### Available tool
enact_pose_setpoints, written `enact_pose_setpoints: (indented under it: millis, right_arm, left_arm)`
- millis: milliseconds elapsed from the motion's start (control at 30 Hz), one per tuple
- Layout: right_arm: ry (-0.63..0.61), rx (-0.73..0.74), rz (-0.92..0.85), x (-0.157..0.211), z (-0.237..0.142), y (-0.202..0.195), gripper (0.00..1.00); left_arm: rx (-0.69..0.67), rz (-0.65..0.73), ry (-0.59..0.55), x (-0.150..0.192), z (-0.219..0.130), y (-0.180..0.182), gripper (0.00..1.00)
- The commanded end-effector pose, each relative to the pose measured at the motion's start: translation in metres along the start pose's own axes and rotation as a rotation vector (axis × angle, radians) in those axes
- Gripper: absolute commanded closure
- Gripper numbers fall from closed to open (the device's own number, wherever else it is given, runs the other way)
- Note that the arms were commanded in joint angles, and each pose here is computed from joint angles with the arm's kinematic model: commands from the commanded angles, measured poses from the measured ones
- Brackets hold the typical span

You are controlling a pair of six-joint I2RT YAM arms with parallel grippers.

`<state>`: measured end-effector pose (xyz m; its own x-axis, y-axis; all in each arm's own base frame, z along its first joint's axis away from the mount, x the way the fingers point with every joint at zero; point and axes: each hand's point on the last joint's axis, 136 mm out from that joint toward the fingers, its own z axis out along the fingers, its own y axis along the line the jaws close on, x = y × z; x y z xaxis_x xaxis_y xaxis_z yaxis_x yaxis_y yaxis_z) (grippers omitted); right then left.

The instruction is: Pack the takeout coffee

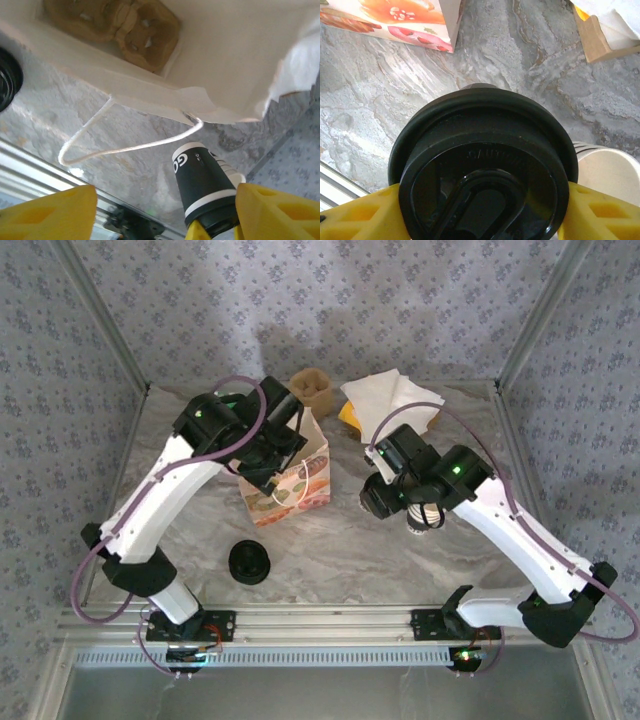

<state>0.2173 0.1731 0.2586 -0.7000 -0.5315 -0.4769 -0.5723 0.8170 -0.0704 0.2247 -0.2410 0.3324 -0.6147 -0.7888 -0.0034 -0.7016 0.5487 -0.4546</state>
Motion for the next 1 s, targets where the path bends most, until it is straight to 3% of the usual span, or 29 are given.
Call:
enact_pose_setpoints:
  millis: [0,333,533,700,967]
  right_arm:
    - [-0.047,-0.028,-0.023,-0.007,-0.002,0.002,0.34]
    - [-0.059,-0.064,-0.035,-0.012,0.001,0.003,0.34]
    - [-0.055,-0.073,-0.03,-0.009,0.0,0.0,0.34]
    - [-0.055,-0.076,-0.018,-0.004,0.0,-0.003,0.34]
    - [-0.064,-0.057,-0.012,-0.005,-0.002,-0.01,0.34]
  left_arm:
    - [-0.086,-0.158,-0.012,-0.001,0.007,0.016,0.32]
    - [-0.139,-0.281,-0.052,-0.023,0.044,0.012,0.32]
    - [-0.121,-0.32,-0.022,-0.025,0.065,0.004,0.39]
    - [-0.113,-0.323,0.0,-0.024,0.074,-0.001,0.52]
    - [-0.138,-0.243,0.034,-0.017,0.08,0.008,0.82]
